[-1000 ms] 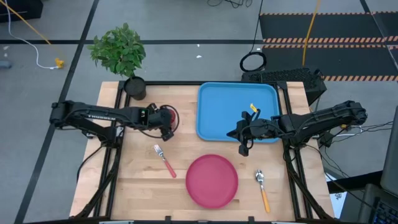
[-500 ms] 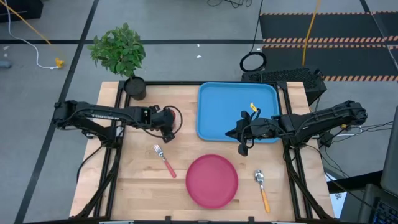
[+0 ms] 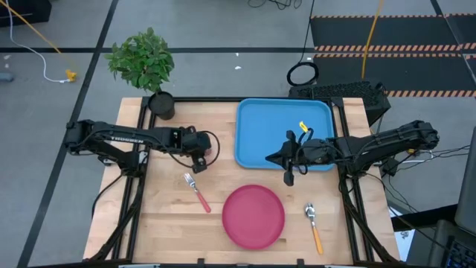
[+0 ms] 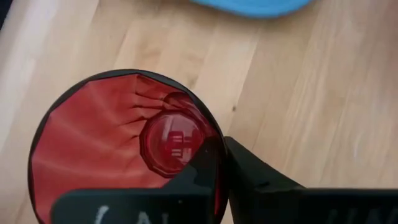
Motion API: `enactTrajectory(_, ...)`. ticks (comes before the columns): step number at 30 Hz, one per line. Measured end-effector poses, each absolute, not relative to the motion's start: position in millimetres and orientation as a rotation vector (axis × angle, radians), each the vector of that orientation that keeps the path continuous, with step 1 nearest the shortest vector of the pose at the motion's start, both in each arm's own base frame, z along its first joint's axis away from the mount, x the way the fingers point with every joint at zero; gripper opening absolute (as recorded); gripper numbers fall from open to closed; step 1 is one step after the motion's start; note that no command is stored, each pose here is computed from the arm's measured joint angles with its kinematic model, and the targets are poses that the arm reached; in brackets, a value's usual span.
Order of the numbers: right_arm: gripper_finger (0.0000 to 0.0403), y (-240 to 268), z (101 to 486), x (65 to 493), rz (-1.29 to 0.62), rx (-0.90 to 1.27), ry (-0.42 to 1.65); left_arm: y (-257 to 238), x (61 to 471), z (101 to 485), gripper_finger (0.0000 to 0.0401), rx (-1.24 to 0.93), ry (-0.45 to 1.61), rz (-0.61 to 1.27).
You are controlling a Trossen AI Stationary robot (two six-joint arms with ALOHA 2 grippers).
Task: Pick and place plate/cup/fork/spoon on tray
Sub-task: Put the red glass on the blue tray
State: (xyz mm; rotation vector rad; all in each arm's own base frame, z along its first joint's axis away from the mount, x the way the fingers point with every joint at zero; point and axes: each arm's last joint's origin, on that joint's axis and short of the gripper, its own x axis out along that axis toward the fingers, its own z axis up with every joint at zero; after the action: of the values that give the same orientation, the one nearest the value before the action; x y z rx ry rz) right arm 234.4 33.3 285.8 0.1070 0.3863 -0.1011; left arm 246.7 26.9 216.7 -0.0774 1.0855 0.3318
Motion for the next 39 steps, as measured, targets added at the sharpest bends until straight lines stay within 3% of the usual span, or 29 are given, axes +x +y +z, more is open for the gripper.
enactTrajectory(8,0.0,35,296,244,-0.092,0.133,0.243,12,256,232,0.0011,0.031,1.031,0.241)
enactTrajectory(22,0.0007,50,276,303,-0.014,0.023,0.285,-25,278,261,0.0015,0.326,0.859,0.123)
enactTrajectory(33,0.0097,72,268,324,-0.062,-0.385,0.443,-40,315,245,0.0012,0.578,0.812,-0.049)
enactTrajectory(39,0.0147,71,265,324,-0.096,-0.463,0.477,-42,328,237,0.0017,0.64,0.825,-0.083)
